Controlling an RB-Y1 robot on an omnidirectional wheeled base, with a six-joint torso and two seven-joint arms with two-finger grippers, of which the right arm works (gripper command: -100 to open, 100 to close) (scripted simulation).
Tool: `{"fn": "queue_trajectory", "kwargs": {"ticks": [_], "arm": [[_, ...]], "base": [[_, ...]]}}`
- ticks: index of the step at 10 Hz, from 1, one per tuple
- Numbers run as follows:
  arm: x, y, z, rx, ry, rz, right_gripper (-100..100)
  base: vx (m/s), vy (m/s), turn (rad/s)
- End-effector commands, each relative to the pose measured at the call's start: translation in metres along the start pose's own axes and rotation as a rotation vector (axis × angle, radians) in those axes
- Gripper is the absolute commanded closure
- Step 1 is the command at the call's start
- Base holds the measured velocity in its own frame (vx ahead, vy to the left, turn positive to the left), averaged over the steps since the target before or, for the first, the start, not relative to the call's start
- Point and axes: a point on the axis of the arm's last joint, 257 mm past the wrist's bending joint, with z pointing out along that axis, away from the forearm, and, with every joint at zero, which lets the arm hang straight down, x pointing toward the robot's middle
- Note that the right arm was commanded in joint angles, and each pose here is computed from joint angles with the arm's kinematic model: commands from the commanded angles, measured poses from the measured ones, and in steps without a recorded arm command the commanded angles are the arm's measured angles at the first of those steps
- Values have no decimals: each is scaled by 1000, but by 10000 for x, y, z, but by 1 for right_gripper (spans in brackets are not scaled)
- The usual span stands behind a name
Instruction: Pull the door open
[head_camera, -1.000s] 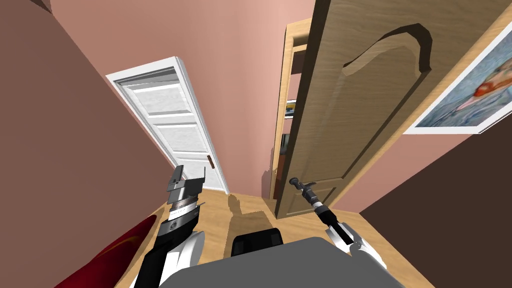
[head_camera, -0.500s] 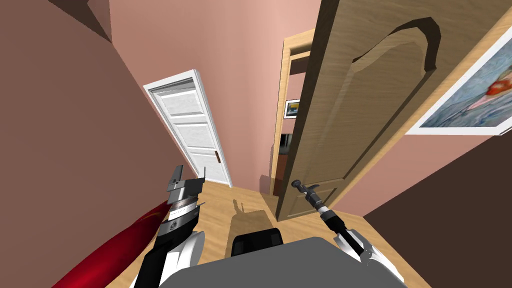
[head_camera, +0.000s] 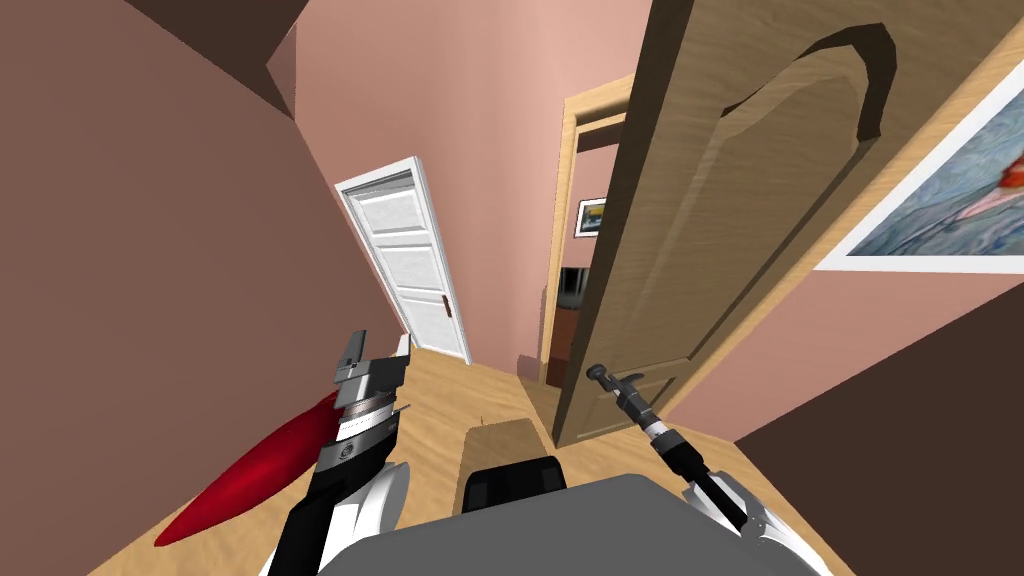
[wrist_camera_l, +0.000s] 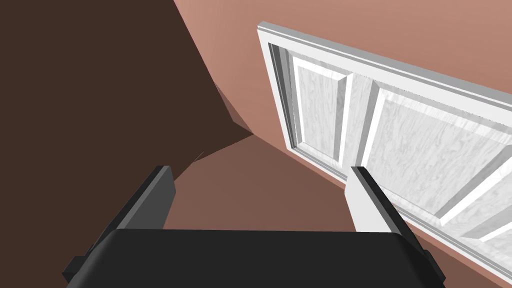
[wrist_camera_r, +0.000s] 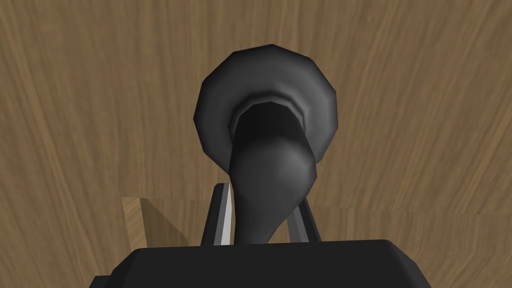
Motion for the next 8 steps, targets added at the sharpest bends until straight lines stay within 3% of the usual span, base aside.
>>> {"fn": "queue_trajectory", "kwargs": {"ticks": [1,7,8], "arm": [[-10,5,-77,-4,11,-2,100],[-59,30,-331,-12,39,-6,100],[-42,5,-309,-7,36,-3,100]], "base": [[-235,-96,201],[-204,-74,150],[-85,-45,27]]}}
